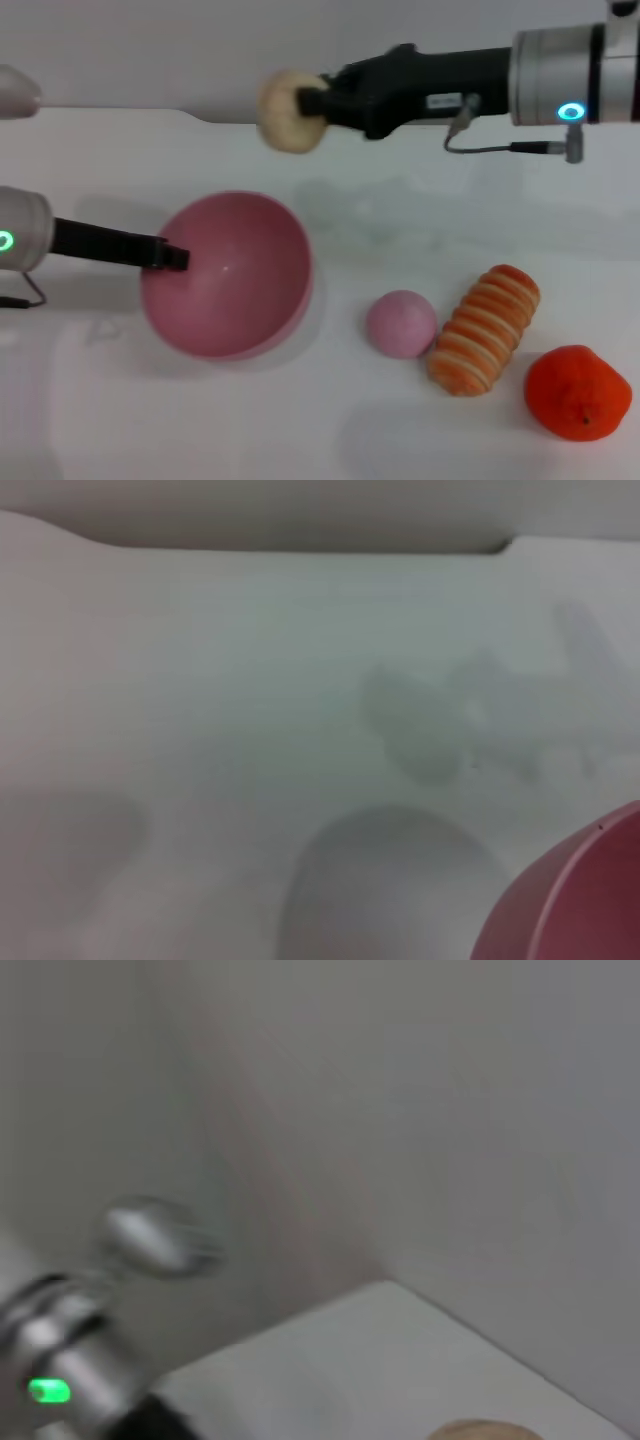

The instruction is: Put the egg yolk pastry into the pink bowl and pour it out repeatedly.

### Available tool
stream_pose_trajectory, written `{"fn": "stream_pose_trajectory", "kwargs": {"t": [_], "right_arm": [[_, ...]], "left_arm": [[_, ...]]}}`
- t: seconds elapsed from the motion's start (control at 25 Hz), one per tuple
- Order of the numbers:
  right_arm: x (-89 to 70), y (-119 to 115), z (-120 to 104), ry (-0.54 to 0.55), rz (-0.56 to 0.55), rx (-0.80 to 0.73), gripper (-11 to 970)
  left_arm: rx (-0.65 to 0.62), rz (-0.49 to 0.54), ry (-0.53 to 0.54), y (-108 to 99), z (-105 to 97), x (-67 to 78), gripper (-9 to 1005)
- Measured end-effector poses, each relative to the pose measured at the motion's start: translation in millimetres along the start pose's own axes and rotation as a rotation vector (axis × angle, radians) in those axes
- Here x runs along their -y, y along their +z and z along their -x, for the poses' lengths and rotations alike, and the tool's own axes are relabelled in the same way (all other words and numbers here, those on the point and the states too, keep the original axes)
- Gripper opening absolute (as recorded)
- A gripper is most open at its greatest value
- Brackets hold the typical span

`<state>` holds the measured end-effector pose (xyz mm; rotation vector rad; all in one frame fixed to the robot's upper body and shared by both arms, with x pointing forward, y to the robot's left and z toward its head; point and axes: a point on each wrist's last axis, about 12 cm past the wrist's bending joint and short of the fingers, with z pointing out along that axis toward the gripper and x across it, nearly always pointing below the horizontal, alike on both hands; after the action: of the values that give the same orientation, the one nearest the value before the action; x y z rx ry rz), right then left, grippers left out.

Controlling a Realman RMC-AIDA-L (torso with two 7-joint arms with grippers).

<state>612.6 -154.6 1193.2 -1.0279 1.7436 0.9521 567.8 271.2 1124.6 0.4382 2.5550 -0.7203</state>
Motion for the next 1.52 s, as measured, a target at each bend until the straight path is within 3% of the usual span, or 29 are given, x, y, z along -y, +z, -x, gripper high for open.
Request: {"fn": "stream_pose_trajectory", "kwargs": {"t": [0.12,0.28,0.6,0.8,0.92,1.12,1.24,1.52], "right_arm": [[-15.7,16,7,-0.071,0.08,-0.05,153],[-29.2,37,-2,-0.145,0.137,-0.179,138],[-35.0,46,-13,-0.173,0.147,-0.252,112],[-33.2,45,-11,-0.174,0.136,-0.24,244],[-31.5,43,-10,-0.173,0.126,-0.231,445],[-14.7,30,-8,-0.12,0.007,-0.135,477],[3.8,12,-12,-0.035,-0.115,-0.031,477],[40.1,-40,-51,0.183,-0.326,0.179,477]], "left_arm": [[-0.029,-0.006,0.022,11,6,7.7,1],[-0.034,-0.01,0.034,15,12,12.8,1],[-0.025,-0.011,0.034,15,18,16.4,1],[-0.018,-0.009,0.029,14,19,15.1,1],[-0.016,-0.008,0.026,13,19,14.4,1],[0.01,0.012,0.022,13,17,9.9,1],[0.076,0.048,0.057,13,15,7.3,1],[0.21,0.045,0.117,14,7,13.1,1]]}}
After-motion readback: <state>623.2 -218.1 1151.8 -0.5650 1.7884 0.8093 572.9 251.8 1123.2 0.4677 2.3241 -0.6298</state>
